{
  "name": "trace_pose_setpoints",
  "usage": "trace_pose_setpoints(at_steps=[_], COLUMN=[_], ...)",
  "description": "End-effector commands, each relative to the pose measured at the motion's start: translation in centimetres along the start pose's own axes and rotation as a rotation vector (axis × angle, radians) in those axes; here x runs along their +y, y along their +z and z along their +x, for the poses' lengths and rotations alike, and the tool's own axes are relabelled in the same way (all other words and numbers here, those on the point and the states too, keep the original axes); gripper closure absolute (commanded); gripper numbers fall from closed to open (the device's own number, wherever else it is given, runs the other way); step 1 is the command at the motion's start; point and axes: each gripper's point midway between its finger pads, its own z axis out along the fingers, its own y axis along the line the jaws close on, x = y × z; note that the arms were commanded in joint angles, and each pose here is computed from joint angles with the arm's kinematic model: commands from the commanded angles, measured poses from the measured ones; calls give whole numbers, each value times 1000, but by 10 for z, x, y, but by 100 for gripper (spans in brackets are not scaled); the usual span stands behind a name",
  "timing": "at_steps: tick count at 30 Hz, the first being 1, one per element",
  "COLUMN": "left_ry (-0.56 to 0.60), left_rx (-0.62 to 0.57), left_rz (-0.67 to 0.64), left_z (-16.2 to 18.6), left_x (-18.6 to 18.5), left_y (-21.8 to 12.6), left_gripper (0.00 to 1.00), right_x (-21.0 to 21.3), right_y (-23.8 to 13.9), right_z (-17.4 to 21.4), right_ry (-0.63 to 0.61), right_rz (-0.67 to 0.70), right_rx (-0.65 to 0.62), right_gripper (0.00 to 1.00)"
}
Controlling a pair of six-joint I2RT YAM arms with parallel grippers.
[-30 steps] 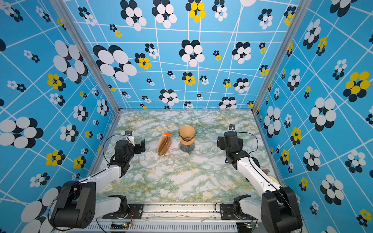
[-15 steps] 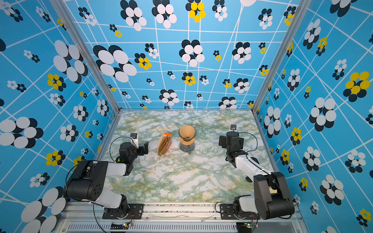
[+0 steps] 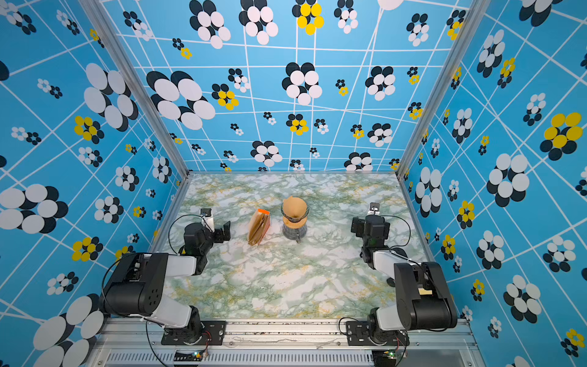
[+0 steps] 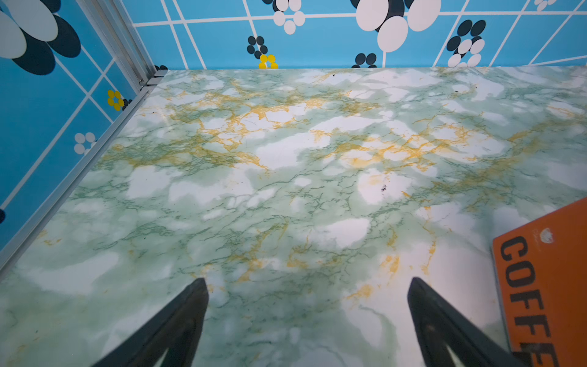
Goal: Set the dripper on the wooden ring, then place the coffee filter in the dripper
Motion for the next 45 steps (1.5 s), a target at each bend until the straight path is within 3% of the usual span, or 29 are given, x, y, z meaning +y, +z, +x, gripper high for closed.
trace_pose_setpoints(at_steps=[1,14,31,37,40,45], left_ry=[-3,-2,-1,0,0,0], left_rx=[-32,-32,-32,-33,-33,-32], left_rz=[3,2,1,0,0,0], left_z=[-11,-11,-11,-11,-11,-11], left_x=[-2,-2,-2,-2,-2,-2], left_y=[3,2,2,2,2,2], left_gripper=[1,1,1,1,1,1], right_x=[4,21,15,25,45,11], right_y=[1,4,5,-14,-12,-1], right_z=[-13,0,-1,0,1,-2], right_ry=[38,12,21,-8,-64,29], right_rz=[-59,-168,-131,-213,-319,-119], right_rx=[-96,-111,-106,-201,-172,-156], right_gripper=[1,1,1,1,1,1])
